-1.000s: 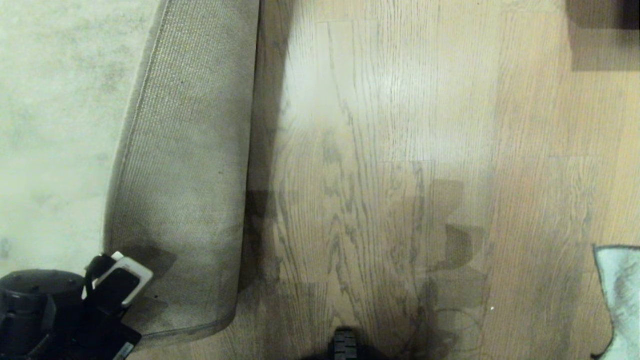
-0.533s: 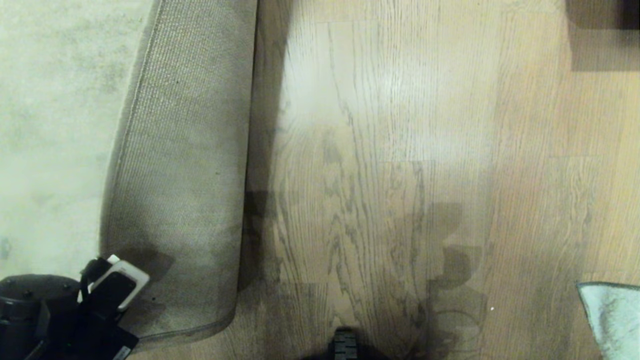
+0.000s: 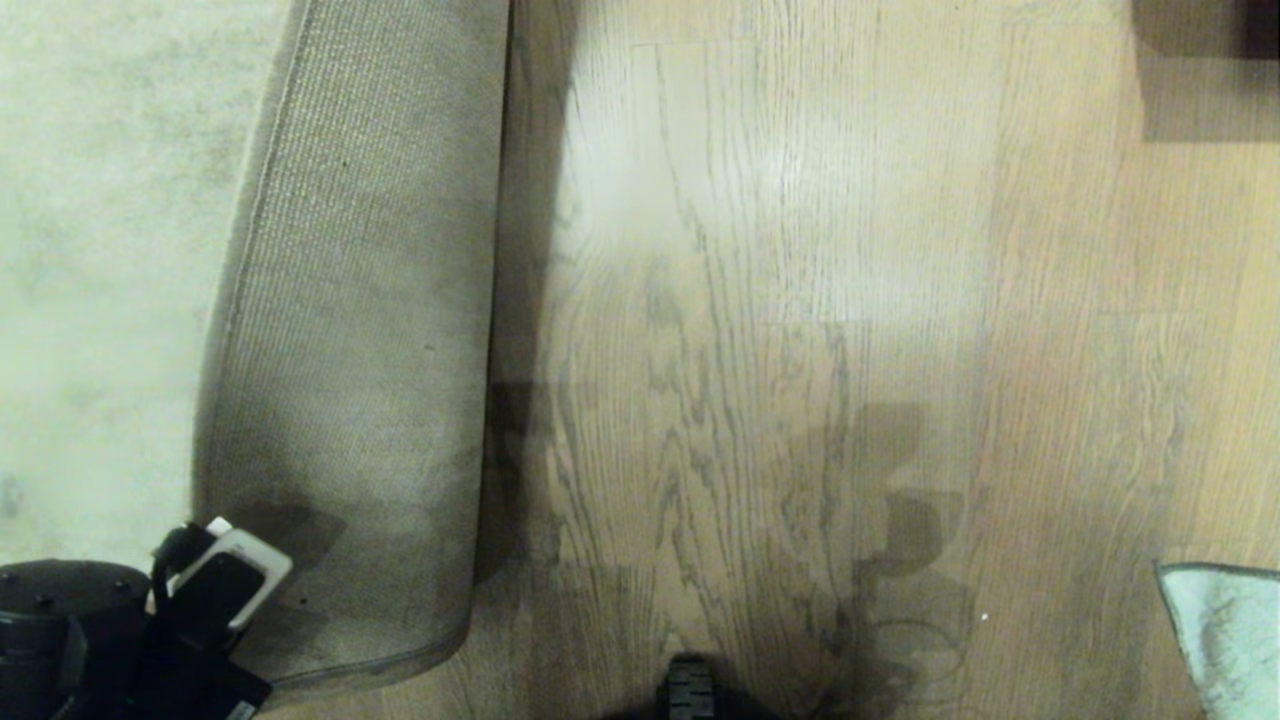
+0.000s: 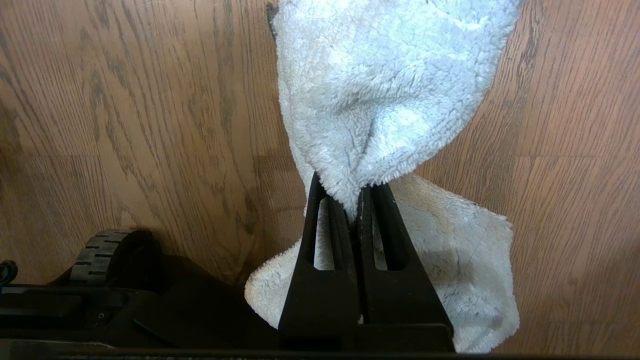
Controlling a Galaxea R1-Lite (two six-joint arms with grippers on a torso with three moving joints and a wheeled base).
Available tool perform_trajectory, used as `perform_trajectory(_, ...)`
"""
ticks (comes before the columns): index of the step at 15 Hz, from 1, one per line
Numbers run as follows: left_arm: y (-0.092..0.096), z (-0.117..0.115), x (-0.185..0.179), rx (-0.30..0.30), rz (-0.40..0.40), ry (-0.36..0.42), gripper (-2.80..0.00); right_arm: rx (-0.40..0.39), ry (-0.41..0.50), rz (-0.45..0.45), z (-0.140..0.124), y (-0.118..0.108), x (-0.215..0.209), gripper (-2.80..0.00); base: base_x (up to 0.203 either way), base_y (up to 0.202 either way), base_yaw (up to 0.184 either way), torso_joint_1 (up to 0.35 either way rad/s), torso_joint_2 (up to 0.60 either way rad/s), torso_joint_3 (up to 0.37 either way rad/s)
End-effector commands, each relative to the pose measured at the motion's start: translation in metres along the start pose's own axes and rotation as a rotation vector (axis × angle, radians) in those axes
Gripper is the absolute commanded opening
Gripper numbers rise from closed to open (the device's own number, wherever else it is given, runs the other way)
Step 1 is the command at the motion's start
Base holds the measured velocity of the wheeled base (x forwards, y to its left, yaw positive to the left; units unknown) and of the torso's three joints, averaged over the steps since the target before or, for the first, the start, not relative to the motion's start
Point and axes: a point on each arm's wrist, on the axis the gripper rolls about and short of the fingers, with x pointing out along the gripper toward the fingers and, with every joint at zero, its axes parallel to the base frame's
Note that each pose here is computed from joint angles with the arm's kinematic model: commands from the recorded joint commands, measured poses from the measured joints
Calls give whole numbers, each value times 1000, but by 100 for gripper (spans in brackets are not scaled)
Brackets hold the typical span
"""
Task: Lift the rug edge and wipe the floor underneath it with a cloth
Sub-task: Lay down the carpet
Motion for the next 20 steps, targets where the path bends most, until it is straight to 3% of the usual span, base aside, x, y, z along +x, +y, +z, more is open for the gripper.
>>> perform_trajectory(1, 0, 0, 0, 1, 4, -1, -280, -1, 4, 1, 0, 0, 0, -280, 0, 0, 0, 0, 0, 0)
perform_trajectory(6, -6, -8, 0, 36, -19, 17, -280, -1, 3, 1, 0, 0, 0, -280, 0, 0, 0, 0, 0, 0)
perform_trajectory(13, -15, -2, -6, 90, -73, -49, -280, -1, 3, 1, 0, 0, 0, -280, 0, 0, 0, 0, 0, 0)
perform_trajectory(20, -15, 2, -6, 89, -81, -61, -280, -1, 4, 1, 0, 0, 0, -280, 0, 0, 0, 0, 0, 0)
